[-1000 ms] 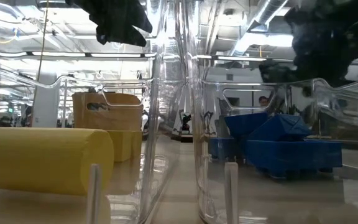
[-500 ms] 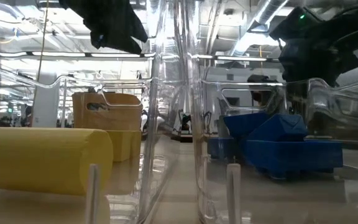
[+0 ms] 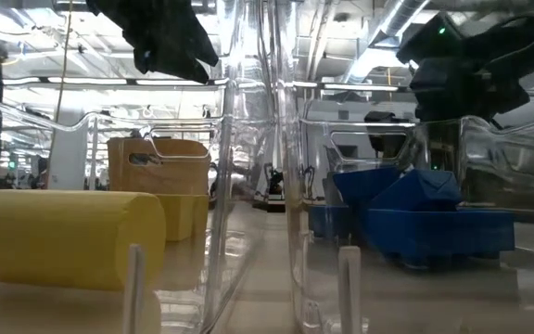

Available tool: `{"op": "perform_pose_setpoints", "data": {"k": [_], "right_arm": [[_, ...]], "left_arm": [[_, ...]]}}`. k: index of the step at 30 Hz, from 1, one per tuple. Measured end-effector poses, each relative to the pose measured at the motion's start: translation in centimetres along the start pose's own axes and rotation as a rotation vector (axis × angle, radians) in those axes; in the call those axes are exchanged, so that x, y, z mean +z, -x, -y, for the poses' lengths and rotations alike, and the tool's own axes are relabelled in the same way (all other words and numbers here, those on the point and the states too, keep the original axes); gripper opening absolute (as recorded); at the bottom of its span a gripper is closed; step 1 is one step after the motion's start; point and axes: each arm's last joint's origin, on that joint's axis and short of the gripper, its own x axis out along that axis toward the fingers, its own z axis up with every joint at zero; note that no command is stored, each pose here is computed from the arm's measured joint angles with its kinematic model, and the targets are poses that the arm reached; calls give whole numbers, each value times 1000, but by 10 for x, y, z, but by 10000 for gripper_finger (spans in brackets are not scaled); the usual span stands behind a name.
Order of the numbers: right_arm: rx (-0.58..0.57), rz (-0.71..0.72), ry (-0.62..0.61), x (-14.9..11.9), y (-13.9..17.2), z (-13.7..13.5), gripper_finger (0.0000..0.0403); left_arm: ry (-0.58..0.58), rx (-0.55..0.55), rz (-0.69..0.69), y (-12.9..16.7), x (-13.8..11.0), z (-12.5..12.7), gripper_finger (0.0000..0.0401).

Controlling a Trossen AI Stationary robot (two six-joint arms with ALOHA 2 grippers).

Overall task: Sort blocks
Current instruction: Put the blue game piece into the right transparent bin

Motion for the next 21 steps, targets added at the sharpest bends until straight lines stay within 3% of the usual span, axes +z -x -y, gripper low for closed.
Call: {"op": "perform_pose_setpoints", "data": {"k": [6,9,12,16,21], "right_arm": [[-121,-124,-41,-21,3,19,265],[-157,-99,-82,-20,13,26,261],[-58,-14,-83,-13,19,20,256],[56,-22,-99,-13,19,10,253],[35,44,-109,-6,15,11,253]], "left_arm": [[3,-1,2,0,0,0,251],[11,-11,-7,0,0,0,251],[15,-34,-17,0,-1,1,251],[15,-47,-27,0,-1,1,251],[12,-34,-40,-1,-2,-1,251]]}}
